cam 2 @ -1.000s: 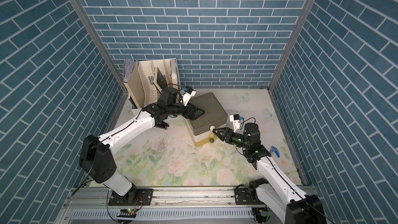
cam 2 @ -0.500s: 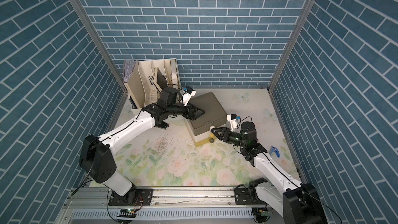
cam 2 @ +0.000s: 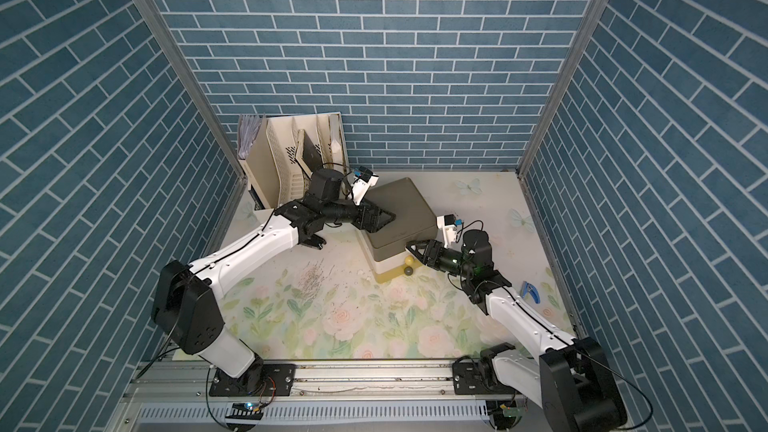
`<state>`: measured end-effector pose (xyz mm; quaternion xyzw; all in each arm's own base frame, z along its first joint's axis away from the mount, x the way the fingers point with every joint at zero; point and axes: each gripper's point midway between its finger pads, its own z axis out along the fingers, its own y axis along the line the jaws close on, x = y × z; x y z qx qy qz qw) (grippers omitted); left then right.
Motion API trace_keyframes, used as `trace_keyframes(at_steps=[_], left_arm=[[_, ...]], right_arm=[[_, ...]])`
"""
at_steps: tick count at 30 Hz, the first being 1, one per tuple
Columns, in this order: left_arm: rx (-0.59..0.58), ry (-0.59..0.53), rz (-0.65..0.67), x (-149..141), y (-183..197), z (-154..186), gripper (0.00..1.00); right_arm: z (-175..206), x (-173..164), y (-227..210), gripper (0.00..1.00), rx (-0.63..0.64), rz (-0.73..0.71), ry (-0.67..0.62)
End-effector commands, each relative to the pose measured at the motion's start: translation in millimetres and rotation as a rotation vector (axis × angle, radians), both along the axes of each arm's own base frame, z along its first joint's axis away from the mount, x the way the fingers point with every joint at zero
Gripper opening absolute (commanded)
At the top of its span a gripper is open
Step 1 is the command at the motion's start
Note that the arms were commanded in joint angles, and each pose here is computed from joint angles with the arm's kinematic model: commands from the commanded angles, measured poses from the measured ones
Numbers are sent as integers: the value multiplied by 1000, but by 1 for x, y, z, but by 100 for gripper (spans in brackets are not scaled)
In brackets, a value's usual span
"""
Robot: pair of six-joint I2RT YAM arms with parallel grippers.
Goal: Take the keys out of the drawer
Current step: Open the drawer in the storage box.
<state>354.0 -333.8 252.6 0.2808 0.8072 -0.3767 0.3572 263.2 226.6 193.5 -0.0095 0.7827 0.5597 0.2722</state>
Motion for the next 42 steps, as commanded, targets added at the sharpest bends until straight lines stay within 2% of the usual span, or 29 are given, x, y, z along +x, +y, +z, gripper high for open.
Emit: trace_keyframes(at_steps=[1,9,16,19,42], left_arm=[[55,91,-5,-13,4,-29,100],[55,91,-11,-14,4,-28,100],[59,94,-10,-15,5,-29,100],[58,93,-8,-14,5,-29,100],[47,90,-6,-15,2,-26,100]], right_arm=[[17,8,4,45,29,-15,-41],[16,11,7,42,28,-13,-35],[17,12,8,23,27,-14,-33],[19,10,7,18,24,-15,-34],[-14,-60,-35,13,-64,-59,60]])
